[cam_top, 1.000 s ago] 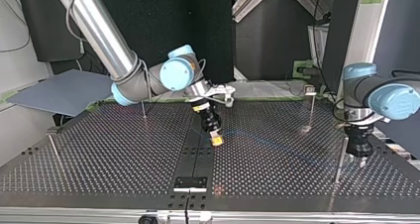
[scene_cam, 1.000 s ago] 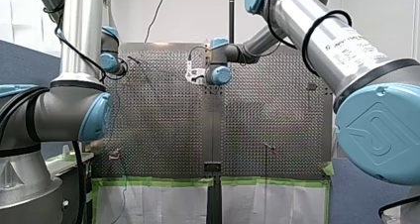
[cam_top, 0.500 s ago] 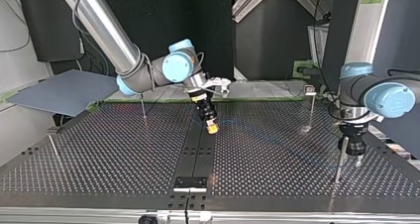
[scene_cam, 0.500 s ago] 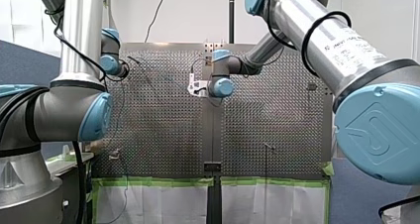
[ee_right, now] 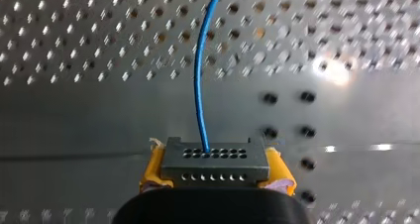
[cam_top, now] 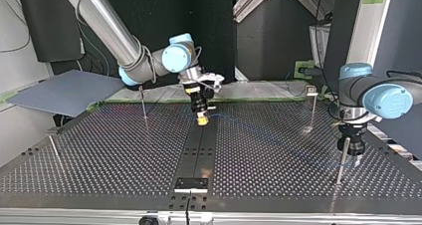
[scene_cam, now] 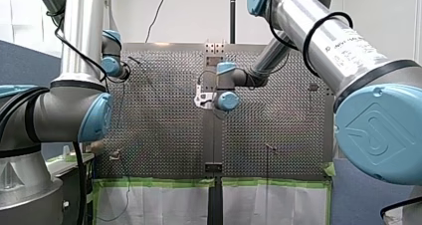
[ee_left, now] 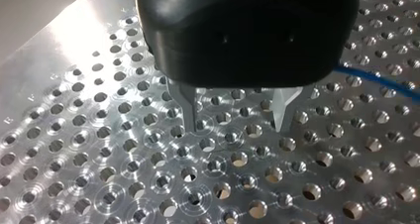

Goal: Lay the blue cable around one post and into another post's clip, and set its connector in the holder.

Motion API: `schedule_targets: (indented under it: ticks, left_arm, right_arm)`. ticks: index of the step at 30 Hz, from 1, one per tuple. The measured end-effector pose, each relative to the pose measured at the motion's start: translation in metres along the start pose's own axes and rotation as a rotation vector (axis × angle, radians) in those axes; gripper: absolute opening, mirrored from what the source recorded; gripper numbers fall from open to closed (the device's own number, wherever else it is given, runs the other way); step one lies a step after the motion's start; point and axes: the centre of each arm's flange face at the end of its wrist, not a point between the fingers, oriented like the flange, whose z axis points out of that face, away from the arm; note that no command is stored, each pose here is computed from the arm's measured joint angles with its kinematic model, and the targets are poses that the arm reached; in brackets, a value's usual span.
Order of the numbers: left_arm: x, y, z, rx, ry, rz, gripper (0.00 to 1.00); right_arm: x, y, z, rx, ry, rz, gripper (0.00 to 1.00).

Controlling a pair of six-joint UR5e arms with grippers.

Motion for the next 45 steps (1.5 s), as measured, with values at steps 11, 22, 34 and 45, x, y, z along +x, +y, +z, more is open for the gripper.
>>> schedule_targets:
  ticks: [11, 22, 34, 45]
  left_arm:
    - [0.001, -0.002, -0.001, 0.002, 0.002, 0.000, 0.76]
    - [0.003, -0.005, -0.001, 0.006, 0.002, 0.000, 0.76]
    - [0.004, -0.008, -0.001, 0.008, 0.003, 0.001, 0.76]
    - [0.004, -0.007, -0.001, 0.003, -0.002, 0.001, 0.80]
  right_arm:
    - [-0.035, 0.021, -0.019, -0.114, 0.006, -0.005, 0.00]
    - [-0.070, 0.051, -0.044, -0.230, 0.010, -0.005, 0.00]
    - [-0.143, 0.094, -0.077, -0.340, -0.049, -0.027, 0.00]
    - [-0.227, 0.128, -0.123, -0.405, -0.136, 0.009, 0.00]
